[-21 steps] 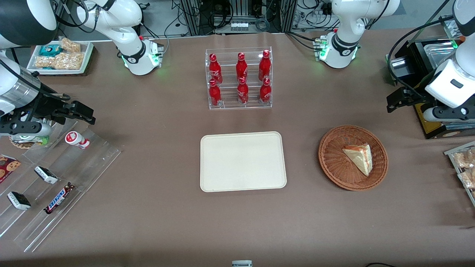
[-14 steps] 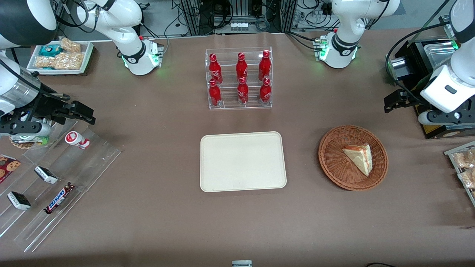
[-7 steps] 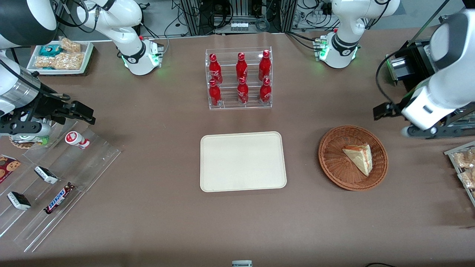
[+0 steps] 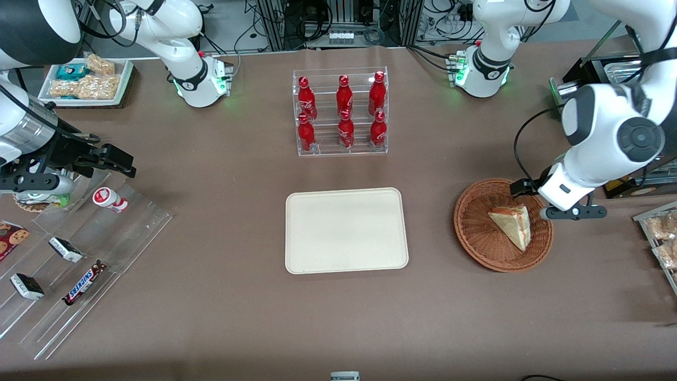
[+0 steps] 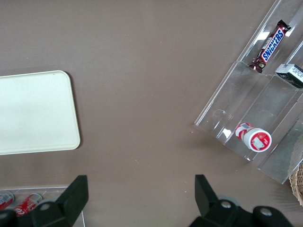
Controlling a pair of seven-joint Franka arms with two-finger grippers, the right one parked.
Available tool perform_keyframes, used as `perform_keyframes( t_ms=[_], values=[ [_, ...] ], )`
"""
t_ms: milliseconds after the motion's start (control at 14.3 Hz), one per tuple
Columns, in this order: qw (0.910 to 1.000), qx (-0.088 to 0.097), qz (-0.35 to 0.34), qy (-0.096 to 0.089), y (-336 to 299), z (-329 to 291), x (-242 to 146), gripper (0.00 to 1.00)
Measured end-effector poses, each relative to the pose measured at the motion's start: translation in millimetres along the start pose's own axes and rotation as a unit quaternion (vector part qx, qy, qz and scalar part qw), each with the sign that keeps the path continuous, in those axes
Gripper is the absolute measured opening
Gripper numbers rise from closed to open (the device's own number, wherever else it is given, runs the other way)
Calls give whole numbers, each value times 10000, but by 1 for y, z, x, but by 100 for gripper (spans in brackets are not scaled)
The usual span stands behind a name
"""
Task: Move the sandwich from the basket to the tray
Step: 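Move the left gripper over the sandwich in the wicker basket, then lower the left gripper and close it on the wrapped sandwich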
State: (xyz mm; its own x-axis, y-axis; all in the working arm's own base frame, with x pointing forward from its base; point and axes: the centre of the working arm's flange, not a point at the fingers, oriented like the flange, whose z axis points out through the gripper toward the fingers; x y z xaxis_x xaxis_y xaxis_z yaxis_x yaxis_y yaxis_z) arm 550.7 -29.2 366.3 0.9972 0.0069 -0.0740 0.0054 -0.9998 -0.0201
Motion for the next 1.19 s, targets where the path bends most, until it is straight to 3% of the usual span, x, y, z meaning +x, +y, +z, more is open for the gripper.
perform_keyframes(
  t_ms=[210, 350, 490, 630, 770, 1120, 1190],
  values=[
    [9982, -34, -548, 221, -16, 24, -5, 100],
    [9902, -76, -1352, 353, -18, 27, -3, 100],
    [9707, -140, -2354, 452, -17, 32, 1, 100],
    [9457, -191, -3213, 462, -16, 46, 5, 100],
    [9290, -208, -3670, 436, -15, 62, 8, 100],
    [9198, -224, -3895, 422, -14, 106, 16, 95],
    [9194, -213, -3908, 396, -14, 113, 16, 86]
  ],
)
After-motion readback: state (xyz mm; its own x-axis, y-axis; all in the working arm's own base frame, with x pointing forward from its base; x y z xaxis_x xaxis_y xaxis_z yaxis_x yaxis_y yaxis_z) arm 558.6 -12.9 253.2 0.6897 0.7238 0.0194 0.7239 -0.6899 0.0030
